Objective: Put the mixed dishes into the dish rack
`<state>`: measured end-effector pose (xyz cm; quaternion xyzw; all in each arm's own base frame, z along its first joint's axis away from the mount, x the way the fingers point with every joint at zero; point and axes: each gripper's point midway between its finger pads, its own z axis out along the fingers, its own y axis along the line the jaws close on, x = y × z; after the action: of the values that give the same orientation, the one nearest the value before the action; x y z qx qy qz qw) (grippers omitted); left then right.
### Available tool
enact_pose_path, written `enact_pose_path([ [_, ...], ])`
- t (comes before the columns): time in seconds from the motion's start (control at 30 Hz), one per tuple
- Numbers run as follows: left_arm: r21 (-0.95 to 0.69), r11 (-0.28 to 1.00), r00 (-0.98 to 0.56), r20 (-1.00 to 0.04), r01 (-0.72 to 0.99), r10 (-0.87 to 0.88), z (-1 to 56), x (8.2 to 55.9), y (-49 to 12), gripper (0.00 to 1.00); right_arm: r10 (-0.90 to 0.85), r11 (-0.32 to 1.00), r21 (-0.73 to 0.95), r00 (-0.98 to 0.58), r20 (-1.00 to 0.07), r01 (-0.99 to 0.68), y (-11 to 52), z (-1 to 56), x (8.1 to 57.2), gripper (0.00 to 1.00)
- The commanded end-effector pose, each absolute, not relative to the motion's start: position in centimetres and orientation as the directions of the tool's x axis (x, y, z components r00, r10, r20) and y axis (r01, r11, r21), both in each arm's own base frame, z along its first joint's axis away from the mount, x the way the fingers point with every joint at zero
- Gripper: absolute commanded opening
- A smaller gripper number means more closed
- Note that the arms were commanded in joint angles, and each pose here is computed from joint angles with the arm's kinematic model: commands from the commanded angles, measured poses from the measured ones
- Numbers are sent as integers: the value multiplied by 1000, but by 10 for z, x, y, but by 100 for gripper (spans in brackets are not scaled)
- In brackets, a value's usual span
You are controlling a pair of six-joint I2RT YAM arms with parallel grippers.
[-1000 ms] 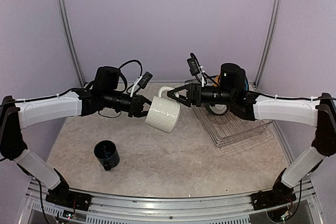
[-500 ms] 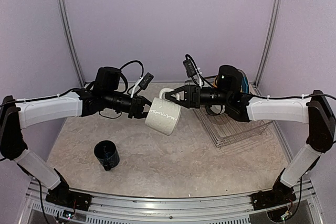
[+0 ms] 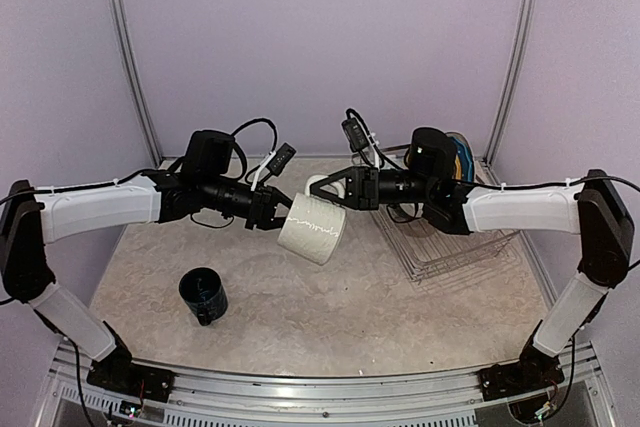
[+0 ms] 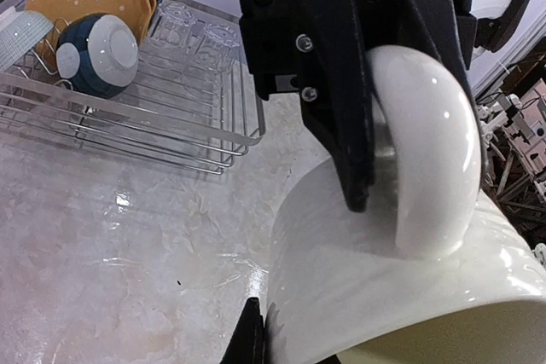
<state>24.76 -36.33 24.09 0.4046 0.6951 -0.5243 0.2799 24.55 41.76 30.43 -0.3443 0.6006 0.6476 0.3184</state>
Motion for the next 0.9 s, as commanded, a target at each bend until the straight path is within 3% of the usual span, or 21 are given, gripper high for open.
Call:
enact_pose_path([
  [0.0, -476, 50, -474, -852, 878, 220, 268, 244, -371, 0, -12, -130, 499, -502, -865, -857, 423, 312, 231, 0],
  [0.1, -483, 48, -482, -849, 874, 216, 269, 243, -371, 1, -6, -111, 475, -477, -879, -873, 420, 319, 231, 0],
  [0.37, -500, 127, -516, -834, 857, 197, 270, 255, -369, 42, -25, 28, 413, -413, -910, -910, 400, 335, 244, 0],
  [0.53, -495, 216, -534, -822, 841, 198, 268, 264, -363, 63, -78, 239, 342, -369, -926, -909, 359, 343, 268, 0],
  [0.7, -478, 285, -537, -822, 831, 187, 272, 272, -357, 72, -213, 541, 240, -407, -888, -806, 299, 330, 300, 0],
  [0.8, -470, 324, -541, -821, 821, 180, 276, 277, -354, 74, -298, 670, 149, -447, -843, -727, 261, 318, 317, 0],
  [0.87, -466, 348, -545, -820, 813, 175, 278, 280, -352, 82, -341, 733, 87, -475, -811, -675, 239, 314, 326, 0],
])
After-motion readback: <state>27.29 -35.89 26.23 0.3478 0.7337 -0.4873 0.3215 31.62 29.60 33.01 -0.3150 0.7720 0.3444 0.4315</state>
